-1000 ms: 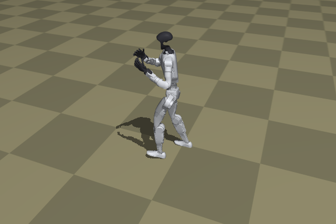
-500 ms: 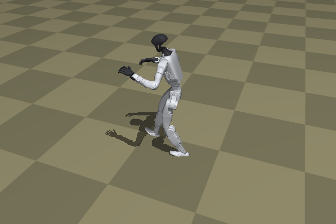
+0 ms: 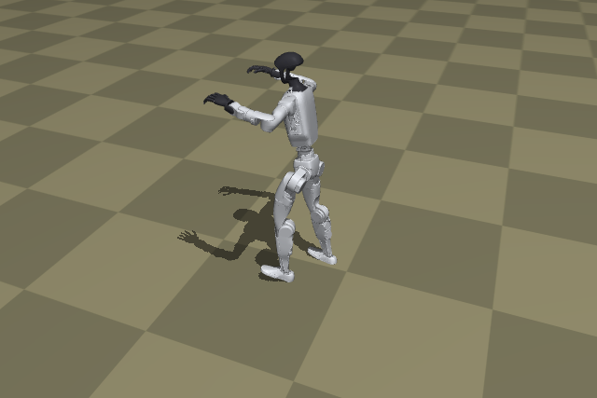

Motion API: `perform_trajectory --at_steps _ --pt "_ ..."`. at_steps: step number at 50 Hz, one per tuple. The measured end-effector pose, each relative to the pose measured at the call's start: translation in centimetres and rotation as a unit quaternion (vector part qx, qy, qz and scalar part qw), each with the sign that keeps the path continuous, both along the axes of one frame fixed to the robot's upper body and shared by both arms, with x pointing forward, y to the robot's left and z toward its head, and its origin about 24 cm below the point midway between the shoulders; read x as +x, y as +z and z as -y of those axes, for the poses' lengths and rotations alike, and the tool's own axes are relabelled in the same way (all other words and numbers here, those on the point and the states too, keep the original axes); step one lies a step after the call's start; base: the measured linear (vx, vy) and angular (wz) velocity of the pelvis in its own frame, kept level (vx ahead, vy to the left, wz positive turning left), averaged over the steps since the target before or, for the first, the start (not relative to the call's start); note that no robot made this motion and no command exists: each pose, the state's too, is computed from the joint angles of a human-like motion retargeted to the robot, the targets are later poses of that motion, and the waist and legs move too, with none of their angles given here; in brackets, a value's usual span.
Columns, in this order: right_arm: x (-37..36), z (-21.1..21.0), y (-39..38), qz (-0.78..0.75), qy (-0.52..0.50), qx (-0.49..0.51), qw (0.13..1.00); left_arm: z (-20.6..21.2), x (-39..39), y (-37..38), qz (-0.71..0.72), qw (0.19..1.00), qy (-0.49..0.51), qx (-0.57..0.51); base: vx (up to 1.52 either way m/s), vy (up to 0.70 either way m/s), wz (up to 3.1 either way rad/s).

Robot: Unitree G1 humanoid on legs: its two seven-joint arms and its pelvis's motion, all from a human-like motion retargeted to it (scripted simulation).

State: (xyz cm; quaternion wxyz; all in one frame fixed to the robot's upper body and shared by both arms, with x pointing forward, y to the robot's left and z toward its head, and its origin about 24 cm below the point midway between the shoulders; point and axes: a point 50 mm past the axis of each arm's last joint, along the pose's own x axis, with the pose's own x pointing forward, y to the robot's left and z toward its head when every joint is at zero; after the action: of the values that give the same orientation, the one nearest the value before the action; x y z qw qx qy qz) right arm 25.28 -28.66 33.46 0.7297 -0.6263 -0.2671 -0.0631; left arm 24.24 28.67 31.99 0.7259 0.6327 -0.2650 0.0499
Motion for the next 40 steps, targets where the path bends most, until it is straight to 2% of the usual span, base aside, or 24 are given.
perform_trajectory --at_steps 15,40 --pt "-0.8 0.8 -1.9 -0.109 0.003 0.018 0.994 0.6 0.3 -1.1 -0.076 0.997 -0.022 -0.002 -0.1 -0.04 0.37" --pt "-1.8 0.6 -2.4 -0.116 0.016 0.031 0.993 2.2 0.2 0.5 -0.07 0.996 -0.043 0.029 -0.02 0.02 -0.03"
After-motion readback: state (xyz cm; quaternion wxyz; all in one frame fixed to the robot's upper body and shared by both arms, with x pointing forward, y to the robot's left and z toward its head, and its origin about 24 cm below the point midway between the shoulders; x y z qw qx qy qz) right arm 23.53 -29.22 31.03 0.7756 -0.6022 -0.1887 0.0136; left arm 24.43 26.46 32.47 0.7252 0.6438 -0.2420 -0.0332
